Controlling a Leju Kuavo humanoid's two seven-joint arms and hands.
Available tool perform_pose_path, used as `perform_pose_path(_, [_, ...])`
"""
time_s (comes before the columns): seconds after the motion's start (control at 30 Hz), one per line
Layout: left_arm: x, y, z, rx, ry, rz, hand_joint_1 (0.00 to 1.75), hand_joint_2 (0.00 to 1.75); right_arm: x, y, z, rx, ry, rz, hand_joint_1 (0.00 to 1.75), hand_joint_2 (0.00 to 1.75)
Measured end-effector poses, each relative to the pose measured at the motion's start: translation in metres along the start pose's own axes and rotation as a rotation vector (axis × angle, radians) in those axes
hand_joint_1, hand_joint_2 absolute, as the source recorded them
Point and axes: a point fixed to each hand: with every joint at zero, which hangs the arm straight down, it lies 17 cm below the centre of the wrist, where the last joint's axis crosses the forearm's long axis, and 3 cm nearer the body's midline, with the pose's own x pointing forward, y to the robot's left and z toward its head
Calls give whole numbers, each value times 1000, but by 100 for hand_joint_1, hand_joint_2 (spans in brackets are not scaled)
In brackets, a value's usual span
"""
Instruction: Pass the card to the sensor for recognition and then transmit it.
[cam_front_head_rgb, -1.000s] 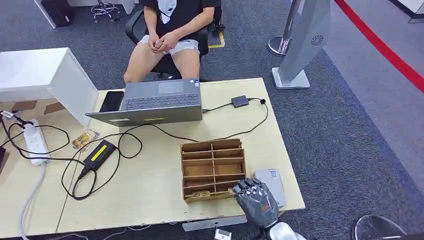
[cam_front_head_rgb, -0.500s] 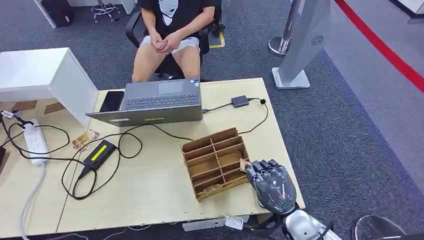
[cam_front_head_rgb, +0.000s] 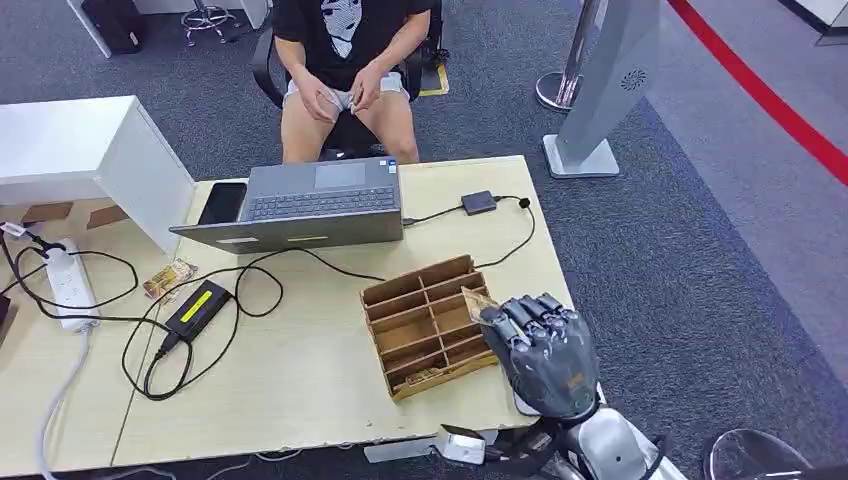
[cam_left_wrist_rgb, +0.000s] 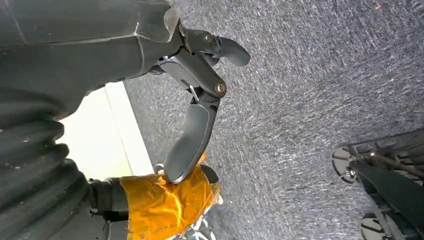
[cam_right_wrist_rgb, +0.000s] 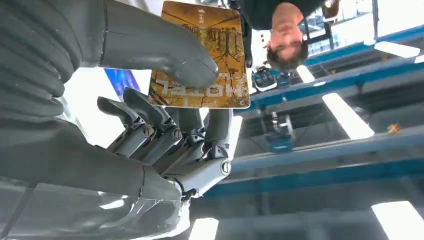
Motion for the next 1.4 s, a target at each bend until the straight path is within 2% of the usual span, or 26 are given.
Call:
perform_pose_path(0.1, [1,0,0,-1,-1,-2,0,175,-2,-2,-7,-15,8,-21,175,175])
perform_pose_path(0.17, [3,-2,1,-7,-5,-19,0,175,-9,-2,-32,-34,30,-83,175,175])
perform_pose_path(0.2, [6,-3,1,-12,-10,-34,0,175,-16,8,-54,-18,54,-140,175,175])
perform_pose_path(0.23, [14,-4,3,-22,-17,-75,0,175,-30,43,-96,83,92,-191,175,175])
perform_pose_path(0.27, [27,-4,5,-25,-31,-106,0,175,-48,70,-141,147,119,-147,175,175])
perform_pose_path(0.33, [42,-5,8,-31,-49,-146,0,175,-73,102,-197,235,190,-95,175,175])
perform_pose_path(0.5, [46,-6,9,-32,-53,-165,0,175,-81,127,-213,318,256,-77,175,175])
perform_pose_path(0.67, [48,-9,10,-35,-56,-170,0,175,-76,145,-215,370,264,-56,175,175])
perform_pose_path(0.8, [49,-9,10,-36,-58,-176,0,175,-60,158,-213,409,249,-70,175,175])
perform_pose_path(0.93, [50,-10,10,-41,-59,-178,0,175,-38,174,-207,482,230,-152,175,175])
perform_pose_path(0.97, [51,-9,10,-41,-60,-178,0,175,-35,176,-207,488,227,-157,0,175])
perform_pose_path(1.07, [51,-9,11,-41,-61,-178,0,175,-25,181,-205,511,219,-189,0,175])
perform_pose_path(1.1, [51,-9,11,-42,-61,-178,0,175,-20,184,-203,529,215,-215,0,0])
perform_pose_path(1.4, [51,-9,10,-42,-62,-178,0,175,-8,199,-193,620,242,-392,0,0])
